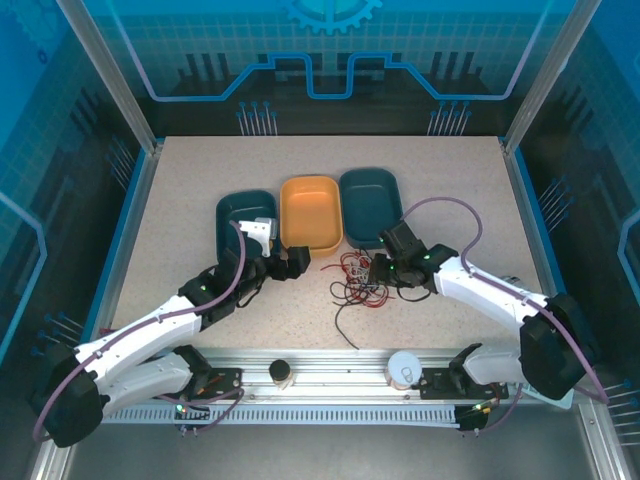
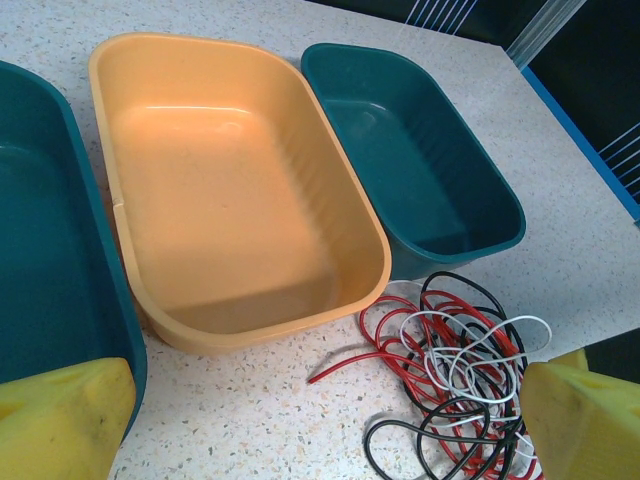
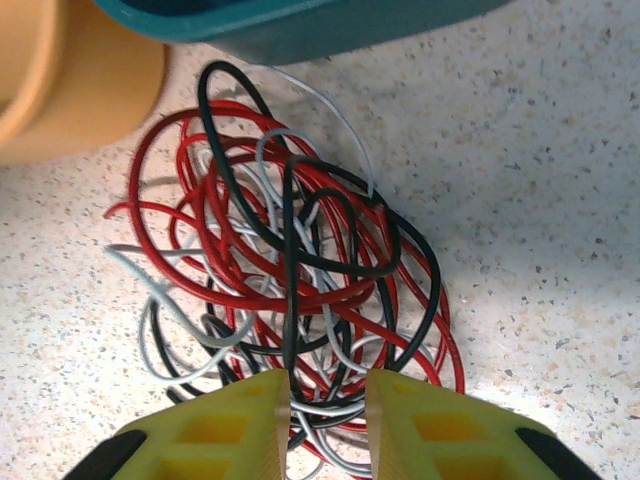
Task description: Untangle the cables
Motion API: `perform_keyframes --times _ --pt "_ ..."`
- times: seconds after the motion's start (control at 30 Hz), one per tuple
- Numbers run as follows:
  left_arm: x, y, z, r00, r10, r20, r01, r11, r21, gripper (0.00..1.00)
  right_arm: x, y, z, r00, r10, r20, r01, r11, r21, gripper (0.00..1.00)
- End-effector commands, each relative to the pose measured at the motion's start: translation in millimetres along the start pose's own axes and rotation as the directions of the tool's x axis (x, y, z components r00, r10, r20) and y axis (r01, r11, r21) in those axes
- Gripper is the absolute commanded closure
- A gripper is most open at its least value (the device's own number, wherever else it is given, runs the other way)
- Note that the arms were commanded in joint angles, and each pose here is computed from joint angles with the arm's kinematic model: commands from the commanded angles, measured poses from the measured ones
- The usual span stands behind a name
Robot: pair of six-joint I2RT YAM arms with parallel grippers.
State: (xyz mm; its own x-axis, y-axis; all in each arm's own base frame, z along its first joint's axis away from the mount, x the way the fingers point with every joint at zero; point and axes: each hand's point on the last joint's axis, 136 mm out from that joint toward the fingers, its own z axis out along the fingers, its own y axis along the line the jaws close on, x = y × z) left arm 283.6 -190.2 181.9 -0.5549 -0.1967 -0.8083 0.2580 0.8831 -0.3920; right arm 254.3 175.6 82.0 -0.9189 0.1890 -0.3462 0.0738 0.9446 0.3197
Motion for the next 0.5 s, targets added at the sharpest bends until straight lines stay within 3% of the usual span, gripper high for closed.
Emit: perform_keyframes --times 0.0,0.47 --pt "-10 -4 0 0.999 -0.011 0.032 0.011 1.000 0.002 0.01 7 1 10 1.000 0.015 -0.018 -0.015 1.000 0.003 0.74" --pt "-2 1 2 0.999 -0.031 0.014 0.031 0.999 -0.011 0.01 7 14 13 1.000 -0.004 -0.015 0.003 1.000 -0.017 0.74"
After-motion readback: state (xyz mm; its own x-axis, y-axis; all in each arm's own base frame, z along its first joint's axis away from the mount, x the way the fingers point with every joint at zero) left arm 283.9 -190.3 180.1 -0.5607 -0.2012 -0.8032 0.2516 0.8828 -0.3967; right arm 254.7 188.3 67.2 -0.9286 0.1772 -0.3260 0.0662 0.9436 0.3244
